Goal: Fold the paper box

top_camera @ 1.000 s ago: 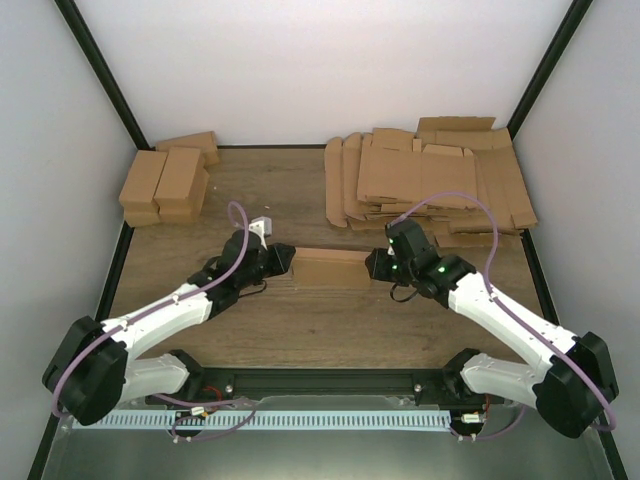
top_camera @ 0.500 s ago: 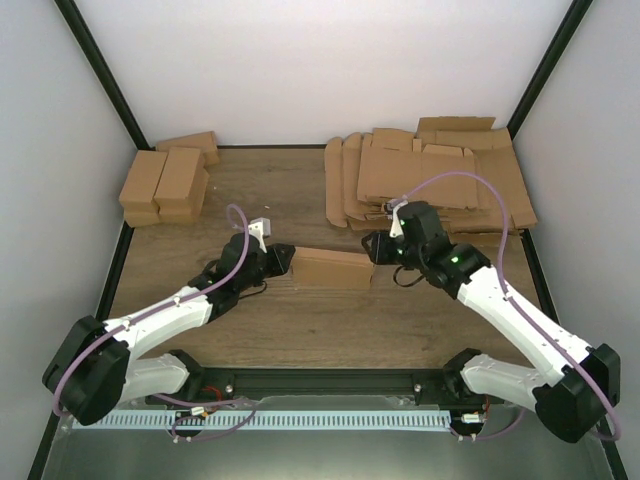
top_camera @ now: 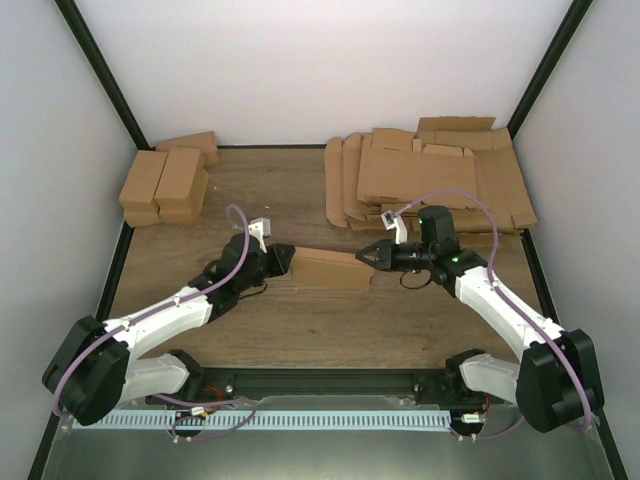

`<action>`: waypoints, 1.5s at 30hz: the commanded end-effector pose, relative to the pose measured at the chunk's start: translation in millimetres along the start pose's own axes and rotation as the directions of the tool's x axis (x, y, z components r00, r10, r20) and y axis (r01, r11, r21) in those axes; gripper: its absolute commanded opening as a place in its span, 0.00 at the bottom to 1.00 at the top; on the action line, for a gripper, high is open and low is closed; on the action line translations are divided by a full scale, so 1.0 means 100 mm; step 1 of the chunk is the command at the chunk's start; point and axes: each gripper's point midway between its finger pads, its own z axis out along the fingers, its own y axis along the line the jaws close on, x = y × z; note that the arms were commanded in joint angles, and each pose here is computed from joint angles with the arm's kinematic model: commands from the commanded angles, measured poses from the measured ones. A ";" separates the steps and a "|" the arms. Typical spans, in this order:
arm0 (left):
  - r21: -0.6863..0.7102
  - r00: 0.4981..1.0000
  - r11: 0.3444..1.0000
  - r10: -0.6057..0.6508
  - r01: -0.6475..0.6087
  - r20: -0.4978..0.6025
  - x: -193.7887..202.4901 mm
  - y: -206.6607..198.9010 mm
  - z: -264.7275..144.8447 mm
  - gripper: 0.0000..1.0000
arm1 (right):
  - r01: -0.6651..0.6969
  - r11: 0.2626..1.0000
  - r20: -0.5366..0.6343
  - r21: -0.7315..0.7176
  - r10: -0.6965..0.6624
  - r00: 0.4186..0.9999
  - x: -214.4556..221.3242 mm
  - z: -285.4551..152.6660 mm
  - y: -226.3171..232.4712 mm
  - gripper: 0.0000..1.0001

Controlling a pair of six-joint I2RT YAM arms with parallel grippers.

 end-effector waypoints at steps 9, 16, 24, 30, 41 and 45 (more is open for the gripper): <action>-0.145 0.991 0.989 0.005 -0.025 -0.136 0.41 0.43 0.01 0.15 | 0.004 0.979 -0.009 -0.203 -0.006 1.000 -0.01 0.00 0.04 0.01; -0.145 0.991 0.989 0.008 -0.027 -0.135 0.41 0.42 0.01 0.15 | -0.046 0.982 -0.032 -0.182 0.041 0.999 0.06 0.08 -0.16 0.01; -0.141 0.991 0.989 0.012 -0.031 -0.135 0.39 0.39 0.01 0.15 | -0.141 0.974 -0.055 -0.178 0.133 0.990 0.27 0.13 -0.49 0.01; -0.132 0.991 0.989 0.051 -0.067 -0.123 0.18 0.20 -0.06 0.31 | -0.153 0.978 -0.054 -0.138 0.147 0.988 0.26 0.14 -0.56 0.01; 0.140 0.991 0.988 0.079 -0.063 -0.112 -0.26 -0.50 -0.26 0.04 | -0.141 0.984 -0.047 -0.106 0.137 0.989 0.20 0.14 -0.58 0.01; 0.175 0.988 0.984 0.051 -0.025 -0.145 -0.11 -0.43 -0.17 0.04 | -0.138 0.985 -0.046 -0.104 0.134 0.990 0.20 0.13 -0.58 0.01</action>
